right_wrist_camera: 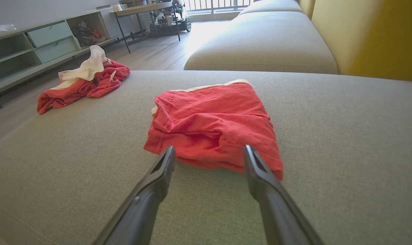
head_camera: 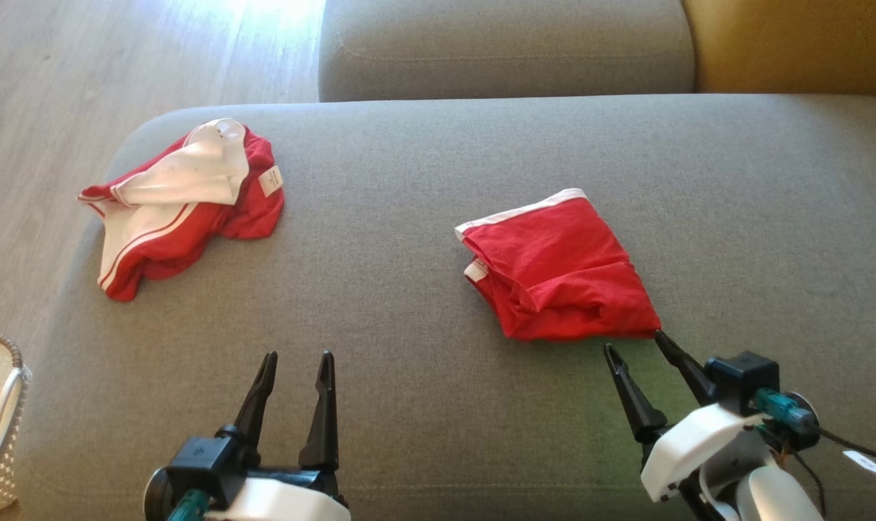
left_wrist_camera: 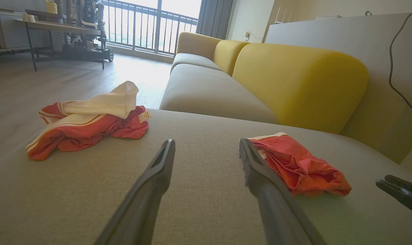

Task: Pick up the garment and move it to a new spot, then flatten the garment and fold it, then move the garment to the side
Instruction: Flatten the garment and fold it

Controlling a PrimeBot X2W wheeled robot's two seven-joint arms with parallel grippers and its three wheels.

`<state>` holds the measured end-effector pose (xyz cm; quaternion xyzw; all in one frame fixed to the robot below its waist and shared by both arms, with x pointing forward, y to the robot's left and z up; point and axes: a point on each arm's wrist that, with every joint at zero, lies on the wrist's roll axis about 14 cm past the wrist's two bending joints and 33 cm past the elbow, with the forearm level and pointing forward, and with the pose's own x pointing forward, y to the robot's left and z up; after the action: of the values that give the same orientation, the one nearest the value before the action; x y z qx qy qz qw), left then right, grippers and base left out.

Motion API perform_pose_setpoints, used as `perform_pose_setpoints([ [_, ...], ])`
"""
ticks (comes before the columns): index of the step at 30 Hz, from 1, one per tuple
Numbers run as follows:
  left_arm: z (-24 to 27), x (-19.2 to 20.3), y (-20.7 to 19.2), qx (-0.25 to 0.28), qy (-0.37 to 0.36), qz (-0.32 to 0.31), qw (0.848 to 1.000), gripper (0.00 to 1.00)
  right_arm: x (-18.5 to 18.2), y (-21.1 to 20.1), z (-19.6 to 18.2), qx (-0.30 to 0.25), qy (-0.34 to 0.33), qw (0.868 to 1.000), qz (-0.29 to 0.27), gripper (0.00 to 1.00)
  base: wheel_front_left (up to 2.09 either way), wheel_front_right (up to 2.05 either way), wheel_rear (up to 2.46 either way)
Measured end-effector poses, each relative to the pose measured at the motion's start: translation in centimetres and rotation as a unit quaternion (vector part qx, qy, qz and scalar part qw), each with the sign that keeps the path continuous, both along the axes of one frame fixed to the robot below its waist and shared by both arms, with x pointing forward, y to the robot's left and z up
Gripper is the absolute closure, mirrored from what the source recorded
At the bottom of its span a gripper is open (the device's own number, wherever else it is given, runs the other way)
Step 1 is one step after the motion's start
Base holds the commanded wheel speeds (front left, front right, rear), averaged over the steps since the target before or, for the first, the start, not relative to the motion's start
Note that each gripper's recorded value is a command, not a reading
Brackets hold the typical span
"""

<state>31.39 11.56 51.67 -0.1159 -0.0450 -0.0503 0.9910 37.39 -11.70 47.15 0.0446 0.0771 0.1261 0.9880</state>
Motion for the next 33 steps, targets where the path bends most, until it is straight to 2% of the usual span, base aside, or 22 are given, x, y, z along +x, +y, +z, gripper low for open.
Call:
perform_pose_setpoints([
  [1, 0.1, 0.0, 0.0, 0.001, -0.002, 0.0, 1.0, 0.0, 0.0, 0.0, -0.1, 0.0, 0.0, 1.0, -0.001, 0.0, 0.0, 0.0, 0.0],
  [2, 0.2, -0.1, 0.0, 0.001, -0.003, 0.001, 1.0, 0.0, -0.1, 0.0, -0.2, 0.0, 0.002, 1.0, 0.0, 0.26, 0.0, 0.0, 0.0],
  [3, 0.3, -0.1, 0.1, 0.001, -0.004, 0.001, 1.0, 0.0, -0.1, 0.1, -0.4, -0.001, 0.005, 1.0, 0.001, 1.0, 0.0, 0.0, 0.0],
  [7, 0.2, -0.2, 0.1, 0.0, -0.003, 0.003, 1.0, 0.0, 0.6, 0.8, -1.0, -0.021, 0.012, 1.0, 0.014, 1.0, 0.0, 0.0, 0.0],
  [13, -0.3, -0.4, 0.2, -0.001, 0.007, 0.008, 1.0, 0.0, 5.7, 1.4, 1.0, -0.084, -0.018, 0.996, 0.039, 1.0, 0.0, 0.0, 0.0],
  [18, -0.8, -0.4, 0.9, -0.003, 0.017, 0.021, 1.0, 0.0, 8.9, 1.7, 0.2, -0.137, 0.0, 0.989, 0.058, 1.0, 0.0, 0.0, 0.0],
  [21, -0.9, -0.2, 1.0, -0.003, 0.018, 0.023, 1.0, 0.0, 9.2, 2.5, -2.0, -0.169, 0.033, 0.982, 0.078, 1.0, 0.0, 0.0, 0.0],
  [26, -1.1, -0.1, 1.5, -0.005, 0.023, 0.035, 0.999, 0.0, 8.1, 4.2, -5.4, -0.172, 0.077, 0.976, 0.106, 1.0, 0.0, 0.0, 0.0],
  [33, -1.1, 0.2, 1.4, -0.004, 0.023, 0.032, 0.999, 0.0, 6.2, 7.1, -6.7, -0.16, 0.069, 0.973, 0.15, 1.0, 0.0, 0.0, 0.0],
])
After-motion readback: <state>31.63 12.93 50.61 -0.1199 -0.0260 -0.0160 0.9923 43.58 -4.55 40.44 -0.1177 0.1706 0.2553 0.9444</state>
